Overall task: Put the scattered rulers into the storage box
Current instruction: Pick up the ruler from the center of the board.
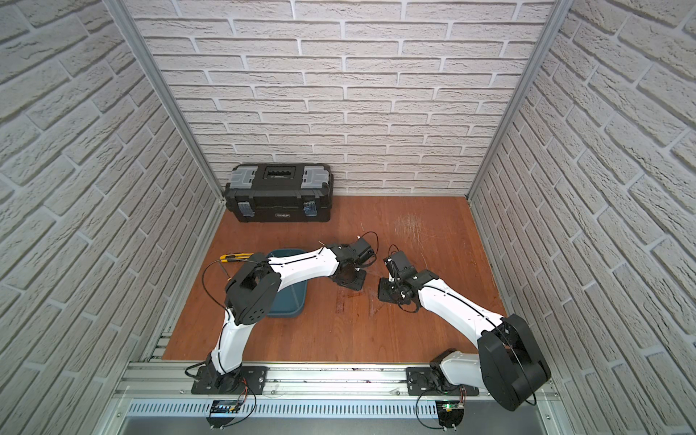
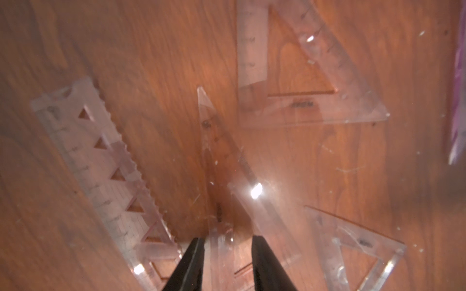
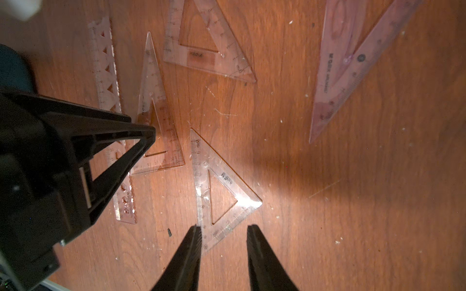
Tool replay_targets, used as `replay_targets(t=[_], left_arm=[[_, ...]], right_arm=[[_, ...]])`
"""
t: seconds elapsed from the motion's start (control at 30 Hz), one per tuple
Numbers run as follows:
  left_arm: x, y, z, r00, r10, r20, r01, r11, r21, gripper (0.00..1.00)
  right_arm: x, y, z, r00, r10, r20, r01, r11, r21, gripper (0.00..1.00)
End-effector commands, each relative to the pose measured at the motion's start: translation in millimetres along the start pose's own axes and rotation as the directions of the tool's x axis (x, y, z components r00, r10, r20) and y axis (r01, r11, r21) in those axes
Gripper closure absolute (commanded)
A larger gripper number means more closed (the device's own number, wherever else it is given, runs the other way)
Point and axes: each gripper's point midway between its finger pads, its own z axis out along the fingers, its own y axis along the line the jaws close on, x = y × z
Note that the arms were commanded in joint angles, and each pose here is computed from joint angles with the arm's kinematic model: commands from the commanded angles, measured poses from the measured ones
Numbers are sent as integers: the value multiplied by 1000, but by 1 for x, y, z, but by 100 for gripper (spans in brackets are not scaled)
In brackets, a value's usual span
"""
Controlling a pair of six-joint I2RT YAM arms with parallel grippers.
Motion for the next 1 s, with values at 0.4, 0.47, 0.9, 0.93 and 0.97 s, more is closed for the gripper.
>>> replay_targets(t=[0.4,0.47,0.9,0.93,0.97], left_arm=[[5,4,4,999,28,-24,-29,999,-41,65],[5,5,4,999,30,-27,-32,998,-46,65],[29,7,13,994,59,-91,-66,994,-84,69],[31,7,15,994,58,-96,-67,994,-87,69],[33,7,16,993,62,-99,-70,994,-88,70]], right_arm=[[-3,3,-4,1000,12,28,-12,1000,-24,65],[-3,3,-4,1000,13,25,-13,1000,-25,65],[-6,6,-4,999,14,35,-13,999,-35,65],[-6,6,-4,999,17,35,-15,999,-34,65],[-6,6,-4,999,16,35,-15,999,-35,65]])
